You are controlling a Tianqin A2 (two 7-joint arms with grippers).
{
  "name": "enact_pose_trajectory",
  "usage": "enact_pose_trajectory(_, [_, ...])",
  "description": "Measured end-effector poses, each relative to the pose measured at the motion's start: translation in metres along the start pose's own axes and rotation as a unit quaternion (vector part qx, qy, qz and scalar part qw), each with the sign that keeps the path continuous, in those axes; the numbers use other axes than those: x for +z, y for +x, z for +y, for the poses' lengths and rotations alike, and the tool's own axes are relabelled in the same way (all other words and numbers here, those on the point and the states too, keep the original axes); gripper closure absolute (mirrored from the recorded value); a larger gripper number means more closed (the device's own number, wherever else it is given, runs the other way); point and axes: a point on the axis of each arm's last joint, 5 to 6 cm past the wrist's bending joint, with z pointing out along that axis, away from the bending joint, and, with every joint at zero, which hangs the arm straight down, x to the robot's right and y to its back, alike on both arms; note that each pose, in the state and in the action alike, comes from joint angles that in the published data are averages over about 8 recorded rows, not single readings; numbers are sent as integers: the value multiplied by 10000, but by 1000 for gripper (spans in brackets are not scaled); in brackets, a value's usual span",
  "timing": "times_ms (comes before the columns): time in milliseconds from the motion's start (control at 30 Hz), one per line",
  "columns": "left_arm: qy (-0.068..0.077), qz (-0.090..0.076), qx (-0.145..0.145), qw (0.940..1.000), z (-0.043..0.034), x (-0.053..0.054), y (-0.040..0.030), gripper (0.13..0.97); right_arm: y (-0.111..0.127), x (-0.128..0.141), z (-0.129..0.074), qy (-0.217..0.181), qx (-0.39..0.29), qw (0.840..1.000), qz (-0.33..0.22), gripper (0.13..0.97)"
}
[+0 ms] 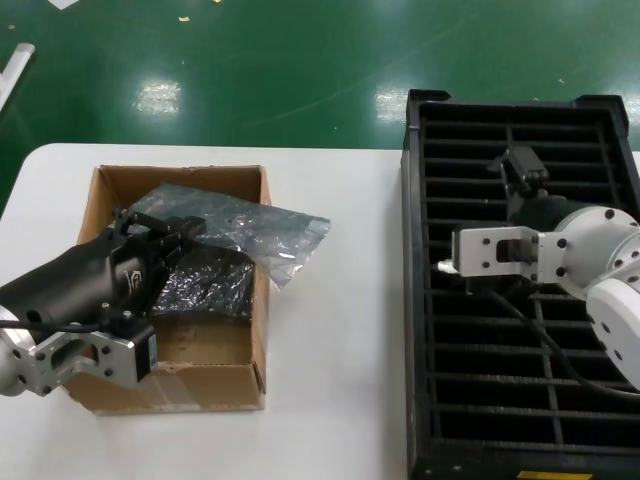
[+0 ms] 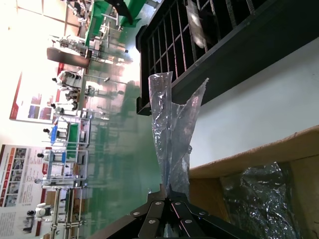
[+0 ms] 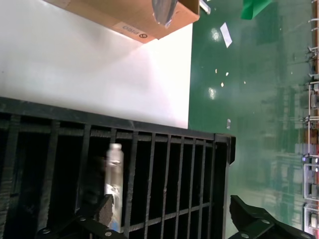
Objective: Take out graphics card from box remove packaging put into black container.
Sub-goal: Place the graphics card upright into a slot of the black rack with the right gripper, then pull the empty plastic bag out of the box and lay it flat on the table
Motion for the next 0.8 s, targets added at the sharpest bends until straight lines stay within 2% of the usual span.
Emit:
enact_pose_trajectory(267, [0,0,0,10000,0,0,0,959,18,-4,-6,44,-38,10000,61,249])
enact_pose_trajectory(467, [0,0,0,10000,0,0,0,959,-67,-66,79,76,-237,9996,158,191])
enact_pose_trajectory(633, [0,0,0,10000,0,0,0,959,-240,-125,244,144,-836,9954,440,153])
enact_pose_trajectory(800, [0,0,0,10000,0,0,0,959,-406,-184,454,146,-1770,9800,900,136])
